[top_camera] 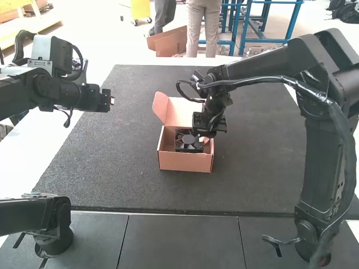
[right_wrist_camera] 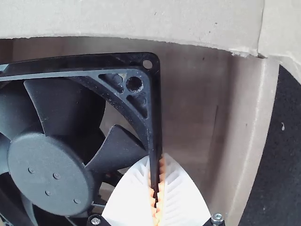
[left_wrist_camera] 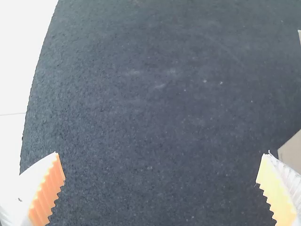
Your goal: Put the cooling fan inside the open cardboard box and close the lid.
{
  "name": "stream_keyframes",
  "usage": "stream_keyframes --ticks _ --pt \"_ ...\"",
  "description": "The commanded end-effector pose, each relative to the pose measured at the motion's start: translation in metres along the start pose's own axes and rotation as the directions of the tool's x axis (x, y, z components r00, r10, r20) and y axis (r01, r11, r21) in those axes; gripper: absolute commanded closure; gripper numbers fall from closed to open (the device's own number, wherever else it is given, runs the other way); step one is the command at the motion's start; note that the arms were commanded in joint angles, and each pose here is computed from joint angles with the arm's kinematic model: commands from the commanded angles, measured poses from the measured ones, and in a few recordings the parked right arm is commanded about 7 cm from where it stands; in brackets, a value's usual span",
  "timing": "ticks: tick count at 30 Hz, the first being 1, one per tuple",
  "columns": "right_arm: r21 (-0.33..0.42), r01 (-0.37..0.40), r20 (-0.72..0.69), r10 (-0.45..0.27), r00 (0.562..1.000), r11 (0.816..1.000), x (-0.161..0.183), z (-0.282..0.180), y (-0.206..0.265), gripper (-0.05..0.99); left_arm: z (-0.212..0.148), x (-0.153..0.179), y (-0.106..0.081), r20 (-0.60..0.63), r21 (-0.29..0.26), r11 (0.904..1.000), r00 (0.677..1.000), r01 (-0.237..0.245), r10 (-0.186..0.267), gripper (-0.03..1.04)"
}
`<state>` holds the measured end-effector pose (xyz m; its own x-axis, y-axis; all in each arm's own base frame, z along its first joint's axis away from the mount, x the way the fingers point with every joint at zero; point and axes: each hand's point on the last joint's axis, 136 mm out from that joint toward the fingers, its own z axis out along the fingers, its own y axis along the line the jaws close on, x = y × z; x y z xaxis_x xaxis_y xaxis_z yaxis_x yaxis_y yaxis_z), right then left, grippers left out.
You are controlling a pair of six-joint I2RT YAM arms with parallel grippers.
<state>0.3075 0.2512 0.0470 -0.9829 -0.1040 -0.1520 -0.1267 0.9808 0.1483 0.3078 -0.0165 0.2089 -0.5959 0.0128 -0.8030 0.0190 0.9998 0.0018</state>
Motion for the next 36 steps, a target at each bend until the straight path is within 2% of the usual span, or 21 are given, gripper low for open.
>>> stream_keyframes --ticks 1,3,5,6,8,10,14,16,17,19,20,21,24,29,36 --pt "-0.054 0.019 0.033 -0.017 0.999 0.998 -0.014 -0.012 0.013 0.76 -0.004 -0.006 0.002 0.032 0.001 0.9998 0.999 0.020 -0.020 0.04" --pt "-0.057 0.050 0.046 -0.048 0.998 0.997 -0.018 -0.015 0.015 0.53 -0.004 -0.008 0.001 0.039 0.005 0.9998 0.999 0.019 -0.019 0.04" --pt "-0.063 0.069 0.064 -0.065 0.996 0.996 -0.024 -0.021 0.019 0.35 -0.004 -0.011 0.000 0.048 0.008 0.9998 0.999 0.017 -0.018 0.04" --pt "-0.073 0.073 0.080 -0.067 0.995 0.995 -0.030 -0.026 0.022 0.29 -0.003 -0.012 0.000 0.051 0.008 0.9998 0.999 0.018 -0.018 0.04" --pt "-0.106 0.085 0.094 -0.076 0.993 0.991 -0.036 -0.038 0.031 0.23 -0.002 -0.015 -0.001 0.061 0.010 0.9998 0.998 0.017 -0.018 0.04" --pt "-0.170 0.101 0.112 -0.082 0.990 0.980 -0.046 -0.059 0.046 0.18 0.001 -0.017 -0.001 0.064 0.012 0.9998 0.998 0.017 -0.018 0.04" --pt "-0.263 0.109 0.224 -0.049 0.973 0.959 -0.083 -0.124 0.054 0.13 0.007 -0.022 -0.008 0.063 0.036 0.9993 0.998 0.010 -0.013 0.04" --pt "-0.272 0.113 0.300 -0.027 0.954 0.956 -0.102 -0.151 0.049 0.11 0.013 -0.025 -0.013 0.059 0.054 0.9986 0.998 0.002 -0.005 0.04" --pt "-0.235 0.117 0.340 -0.031 0.940 0.965 -0.110 -0.161 0.039 0.10 0.016 -0.026 -0.017 0.057 0.065 0.9979 0.998 -0.001 -0.003 0.04" --pt "-0.079 0.096 0.403 -0.056 0.914 0.992 -0.123 -0.168 0.002 0.08 0.023 -0.027 -0.026 0.052 0.091 0.9958 0.999 -0.013 0.008 0.04" --pt "-0.005 0.106 0.414 -0.095 0.905 0.994 -0.126 -0.168 -0.016 0.06 0.027 -0.027 -0.031 0.052 0.106 0.9942 0.999 -0.020 0.014 0.04" --pt "0.038 0.082 0.419 -0.091 0.903 0.996 -0.128 -0.165 -0.031 0.05 0.030 -0.027 -0.037 0.049 0.118 0.9926 0.999 -0.028 0.022 0.04" --pt "0.091 0.053 0.451 -0.088 0.888 0.994 -0.130 -0.169 -0.062 0.04 0.039 -0.032 -0.052 0.064 0.151 0.9875 0.997 -0.043 0.034 0.04" --pt "0.082 0.052 0.454 -0.084 0.887 0.995 -0.120 -0.154 -0.079 0.03 0.052 -0.038 -0.075 0.071 0.194 0.9793 0.996 -0.058 0.045 0.04" --pt "0.011 0.064 0.466 -0.062 0.883 0.998 -0.114 -0.132 -0.076 0.03 0.074 -0.045 -0.083 0.064 0.218 0.9751 0.998 -0.041 0.027 0.04"
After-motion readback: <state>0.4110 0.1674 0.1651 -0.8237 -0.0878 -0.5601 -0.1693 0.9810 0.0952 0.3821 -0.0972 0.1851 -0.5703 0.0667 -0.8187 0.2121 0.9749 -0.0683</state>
